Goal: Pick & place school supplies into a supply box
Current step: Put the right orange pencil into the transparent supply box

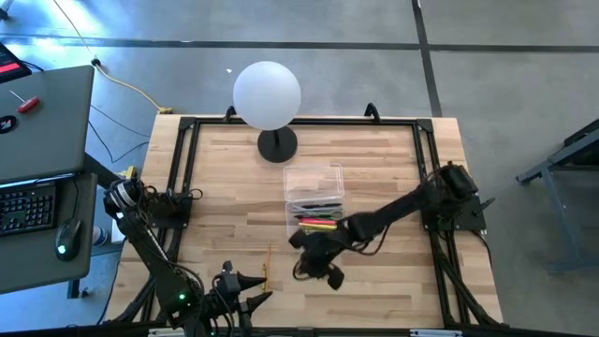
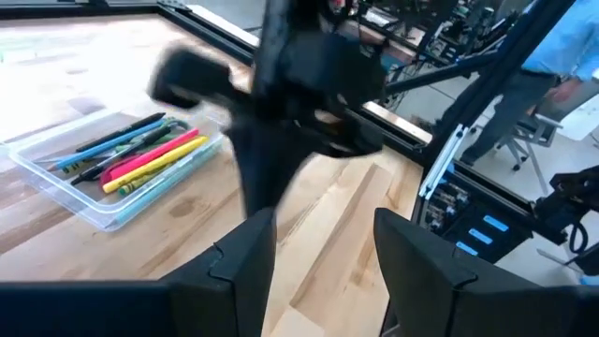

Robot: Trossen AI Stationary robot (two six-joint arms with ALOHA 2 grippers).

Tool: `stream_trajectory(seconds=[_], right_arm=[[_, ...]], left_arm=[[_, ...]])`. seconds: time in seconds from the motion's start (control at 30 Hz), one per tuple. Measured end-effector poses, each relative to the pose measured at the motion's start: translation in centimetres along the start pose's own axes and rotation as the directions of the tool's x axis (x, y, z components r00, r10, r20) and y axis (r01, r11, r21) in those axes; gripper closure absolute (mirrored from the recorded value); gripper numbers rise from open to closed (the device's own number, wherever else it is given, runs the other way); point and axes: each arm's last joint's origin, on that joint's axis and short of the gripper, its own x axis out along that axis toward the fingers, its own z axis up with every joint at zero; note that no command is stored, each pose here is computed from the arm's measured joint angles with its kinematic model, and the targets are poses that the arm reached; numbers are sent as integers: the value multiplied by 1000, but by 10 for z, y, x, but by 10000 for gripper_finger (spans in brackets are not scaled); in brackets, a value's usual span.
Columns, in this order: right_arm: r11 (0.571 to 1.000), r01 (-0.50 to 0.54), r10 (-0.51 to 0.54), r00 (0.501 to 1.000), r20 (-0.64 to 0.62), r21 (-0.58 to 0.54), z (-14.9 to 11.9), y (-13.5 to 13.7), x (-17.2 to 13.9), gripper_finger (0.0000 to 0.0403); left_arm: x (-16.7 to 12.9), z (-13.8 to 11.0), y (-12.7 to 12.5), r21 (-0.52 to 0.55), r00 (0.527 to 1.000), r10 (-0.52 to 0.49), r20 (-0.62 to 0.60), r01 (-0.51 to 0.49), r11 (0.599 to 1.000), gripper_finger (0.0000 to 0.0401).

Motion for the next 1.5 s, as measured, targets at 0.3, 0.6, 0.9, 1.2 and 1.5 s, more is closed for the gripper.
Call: stream_trajectory(seconds=[0.3, 0.6, 0.9, 1.2, 1.5], right_arm=[[980, 119, -120, 993, -4, 161, -23, -52, -19, 397], [909, 290, -337, 934, 118, 298, -105, -64, -31, 394], [831, 427, -516, 830, 210, 356, -130, -64, -47, 397], [831, 407, -507, 835, 215, 379, -132, -67, -48, 390], [839, 387, -489, 845, 218, 382, -132, -65, -46, 384]], left_arm=[[0, 1, -2, -26, 1000, -7, 10, 7, 1000, 187], [0, 1, -1, -11, 1000, -3, 12, 3, 1000, 187], [9, 5, 1, 37, 999, 25, 39, -27, 999, 187], [34, 13, 6, 44, 998, 65, -13, -64, 997, 187], [39, 16, 7, 78, 996, 83, 13, -84, 993, 187]])
